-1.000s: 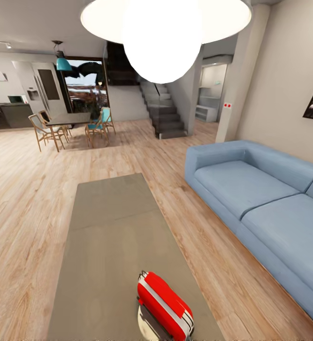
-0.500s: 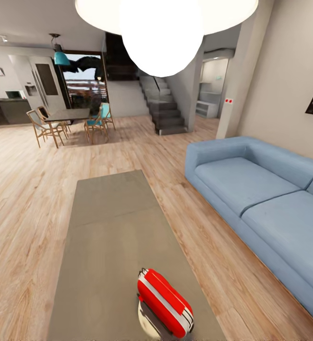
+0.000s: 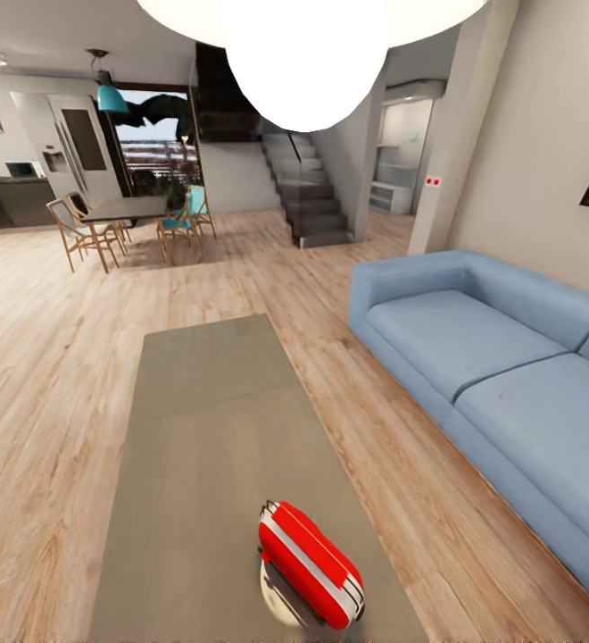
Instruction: Turn on the radio receiver that's on the table in the living room.
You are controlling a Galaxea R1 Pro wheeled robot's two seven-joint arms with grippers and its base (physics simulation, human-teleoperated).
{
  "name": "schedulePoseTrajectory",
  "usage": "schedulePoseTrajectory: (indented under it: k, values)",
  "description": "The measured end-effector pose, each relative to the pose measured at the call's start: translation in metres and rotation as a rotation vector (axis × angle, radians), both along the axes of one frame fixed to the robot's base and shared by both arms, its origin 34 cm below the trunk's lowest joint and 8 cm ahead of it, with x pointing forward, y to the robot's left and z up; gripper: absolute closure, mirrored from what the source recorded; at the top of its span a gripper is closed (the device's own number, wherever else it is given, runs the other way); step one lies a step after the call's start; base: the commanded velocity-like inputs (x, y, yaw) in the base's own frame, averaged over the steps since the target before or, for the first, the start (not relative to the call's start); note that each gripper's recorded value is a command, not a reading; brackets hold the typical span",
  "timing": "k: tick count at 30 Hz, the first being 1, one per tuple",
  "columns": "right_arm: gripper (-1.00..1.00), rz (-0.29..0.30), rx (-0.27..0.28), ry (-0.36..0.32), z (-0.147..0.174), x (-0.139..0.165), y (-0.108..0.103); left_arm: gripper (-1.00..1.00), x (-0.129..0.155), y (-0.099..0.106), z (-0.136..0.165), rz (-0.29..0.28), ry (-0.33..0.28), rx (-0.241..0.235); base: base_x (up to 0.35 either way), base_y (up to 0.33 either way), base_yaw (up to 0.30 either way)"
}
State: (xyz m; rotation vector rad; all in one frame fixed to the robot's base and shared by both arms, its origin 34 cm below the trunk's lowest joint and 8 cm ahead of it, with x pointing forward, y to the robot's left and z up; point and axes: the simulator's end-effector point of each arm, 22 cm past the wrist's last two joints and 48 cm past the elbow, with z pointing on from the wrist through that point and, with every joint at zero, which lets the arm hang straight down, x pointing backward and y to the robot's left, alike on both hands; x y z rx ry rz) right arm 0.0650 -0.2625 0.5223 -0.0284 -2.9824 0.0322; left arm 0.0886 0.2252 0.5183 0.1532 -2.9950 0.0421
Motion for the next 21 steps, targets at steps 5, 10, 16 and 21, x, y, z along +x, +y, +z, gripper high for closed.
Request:
schedulePoseTrajectory:
  k: [5, 10, 16, 21]
  values:
    - [-1.00, 0.000, 0.000, 0.007, 0.001, -0.003, 0.000, -1.00, -0.003, 0.000, 0.000, 0.000, 0.008, 0.000, 0.000, 0.000, 0.000]
    - [-1.00, 0.000, 0.000, 0.015, 0.001, -0.006, 0.000, -1.00, -0.006, 0.000, 0.001, 0.000, 0.016, 0.000, 0.000, 0.000, 0.000]
    - [-1.00, 0.001, 0.000, 0.024, 0.002, -0.009, 0.000, -1.00, -0.010, 0.000, 0.001, 0.000, 0.026, 0.000, 0.000, 0.000, 0.000]
    - [-1.00, 0.001, 0.000, 0.033, 0.003, -0.013, 0.000, -1.00, -0.013, 0.000, 0.002, 0.000, 0.034, 0.000, 0.000, 0.000, 0.000]
